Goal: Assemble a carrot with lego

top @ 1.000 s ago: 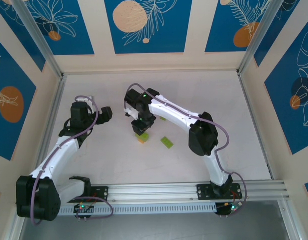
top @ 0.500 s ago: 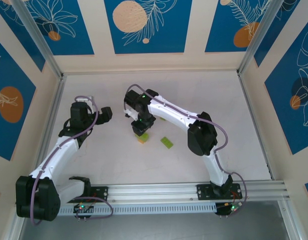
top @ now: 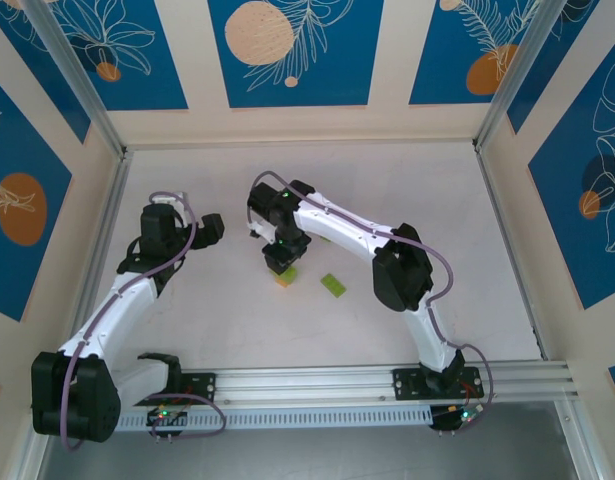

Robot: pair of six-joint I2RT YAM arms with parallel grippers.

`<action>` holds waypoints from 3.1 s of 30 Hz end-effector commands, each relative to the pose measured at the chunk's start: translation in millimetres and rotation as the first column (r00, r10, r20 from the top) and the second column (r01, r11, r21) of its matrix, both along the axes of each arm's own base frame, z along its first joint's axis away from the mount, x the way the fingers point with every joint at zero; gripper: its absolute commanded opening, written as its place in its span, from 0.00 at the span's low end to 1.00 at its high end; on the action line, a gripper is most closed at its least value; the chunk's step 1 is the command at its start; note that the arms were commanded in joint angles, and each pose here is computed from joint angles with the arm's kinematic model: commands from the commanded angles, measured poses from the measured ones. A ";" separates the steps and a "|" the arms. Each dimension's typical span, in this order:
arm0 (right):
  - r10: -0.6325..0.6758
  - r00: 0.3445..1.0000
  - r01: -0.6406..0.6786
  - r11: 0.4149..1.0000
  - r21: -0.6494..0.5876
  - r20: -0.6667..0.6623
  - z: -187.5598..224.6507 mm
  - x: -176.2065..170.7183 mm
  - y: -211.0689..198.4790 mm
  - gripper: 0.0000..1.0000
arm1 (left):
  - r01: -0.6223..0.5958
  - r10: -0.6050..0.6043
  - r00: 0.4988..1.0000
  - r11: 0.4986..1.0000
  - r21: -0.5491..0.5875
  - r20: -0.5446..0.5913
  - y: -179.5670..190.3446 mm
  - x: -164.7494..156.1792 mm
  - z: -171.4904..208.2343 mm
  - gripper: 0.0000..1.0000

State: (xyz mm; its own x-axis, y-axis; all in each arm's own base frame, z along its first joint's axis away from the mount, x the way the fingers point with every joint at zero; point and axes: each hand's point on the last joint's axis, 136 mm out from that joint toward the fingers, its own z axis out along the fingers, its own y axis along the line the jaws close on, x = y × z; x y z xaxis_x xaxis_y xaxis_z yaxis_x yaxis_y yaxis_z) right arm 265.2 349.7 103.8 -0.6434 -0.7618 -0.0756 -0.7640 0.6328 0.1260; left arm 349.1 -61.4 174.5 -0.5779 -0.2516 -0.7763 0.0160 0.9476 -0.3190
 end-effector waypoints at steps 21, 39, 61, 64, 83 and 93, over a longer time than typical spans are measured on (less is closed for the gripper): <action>0.049 0.994 -0.062 0.988 -0.139 -0.095 -41.1 -31.3 -13.5 0.35 | 0.033 -0.033 0.999 0.999 0.000 0.028 -6.8 3.4 7.6 0.95; 0.061 0.990 -0.086 0.976 -0.200 -0.130 -59.4 -47.7 -27.1 0.35 | 0.036 -0.036 0.999 0.999 -0.001 0.028 -7.4 3.0 7.9 0.95; 0.069 0.998 -0.069 0.997 -0.030 -0.001 1.5 -27.2 3.8 0.50 | 0.036 -0.035 0.999 0.999 -0.004 0.037 -7.4 1.8 12.1 0.95; 0.066 0.998 -0.066 0.998 -0.016 0.008 6.5 -27.5 4.4 0.57 | 0.036 -0.036 0.999 0.999 -0.005 0.038 -7.4 1.5 12.5 0.95; -0.169 0.979 0.163 0.985 0.060 0.113 42.8 6.5 -79.9 0.77 | 0.033 -0.033 0.999 0.999 -0.005 0.039 -6.8 1.2 12.8 0.95; -0.210 0.977 0.210 0.978 -0.010 -0.016 -33.3 -30.5 -114.7 0.76 | 0.037 -0.037 0.999 0.999 -0.005 0.036 -7.9 2.6 11.3 0.95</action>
State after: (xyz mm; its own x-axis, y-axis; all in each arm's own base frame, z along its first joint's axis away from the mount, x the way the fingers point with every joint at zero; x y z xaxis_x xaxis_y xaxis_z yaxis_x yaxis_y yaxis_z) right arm 237.1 222.2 77.3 -0.7804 -0.6246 -0.0281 -0.6248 0.7772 0.0749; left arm 348.9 -62.1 174.7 -0.5788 -0.2513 -0.7758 0.0194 0.9468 -0.3212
